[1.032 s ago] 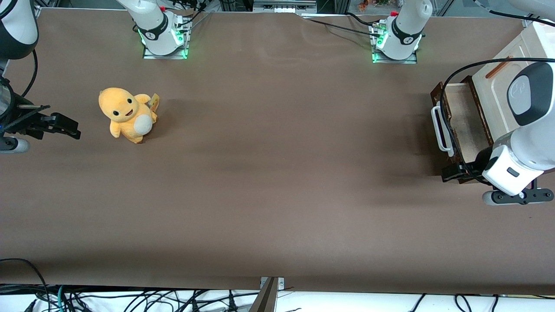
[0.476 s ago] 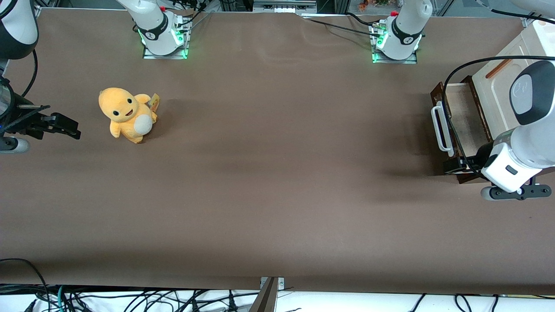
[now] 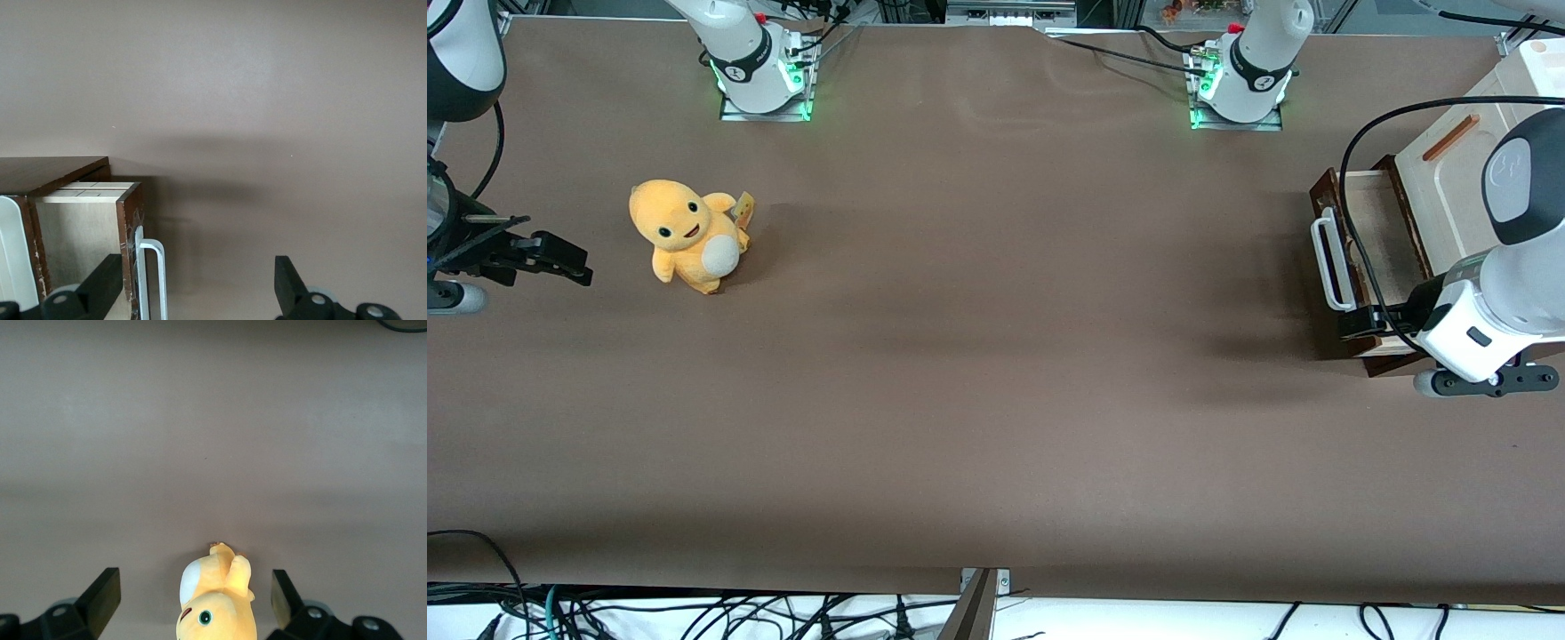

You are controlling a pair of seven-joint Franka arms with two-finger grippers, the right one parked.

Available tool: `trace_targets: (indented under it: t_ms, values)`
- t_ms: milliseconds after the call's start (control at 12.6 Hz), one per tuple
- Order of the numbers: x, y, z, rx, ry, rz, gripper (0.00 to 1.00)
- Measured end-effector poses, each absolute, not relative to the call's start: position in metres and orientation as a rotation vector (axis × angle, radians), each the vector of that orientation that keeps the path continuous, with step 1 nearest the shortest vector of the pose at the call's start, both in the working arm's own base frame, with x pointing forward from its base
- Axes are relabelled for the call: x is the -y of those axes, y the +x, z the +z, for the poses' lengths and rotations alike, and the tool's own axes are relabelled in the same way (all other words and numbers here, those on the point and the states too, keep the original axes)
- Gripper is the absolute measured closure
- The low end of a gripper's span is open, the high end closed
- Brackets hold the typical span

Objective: Open lower drawer with left arm only

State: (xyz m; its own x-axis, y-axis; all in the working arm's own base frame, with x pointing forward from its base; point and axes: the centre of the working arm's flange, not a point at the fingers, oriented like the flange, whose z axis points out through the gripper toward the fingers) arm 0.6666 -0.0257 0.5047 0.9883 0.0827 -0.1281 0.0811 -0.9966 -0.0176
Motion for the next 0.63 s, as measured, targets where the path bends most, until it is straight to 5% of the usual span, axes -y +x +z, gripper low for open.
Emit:
trace_targets:
  t_ms: [635]
  values:
    - [0.0259,0.6661,0.5043,0.126,-3.12,0.209,0.0]
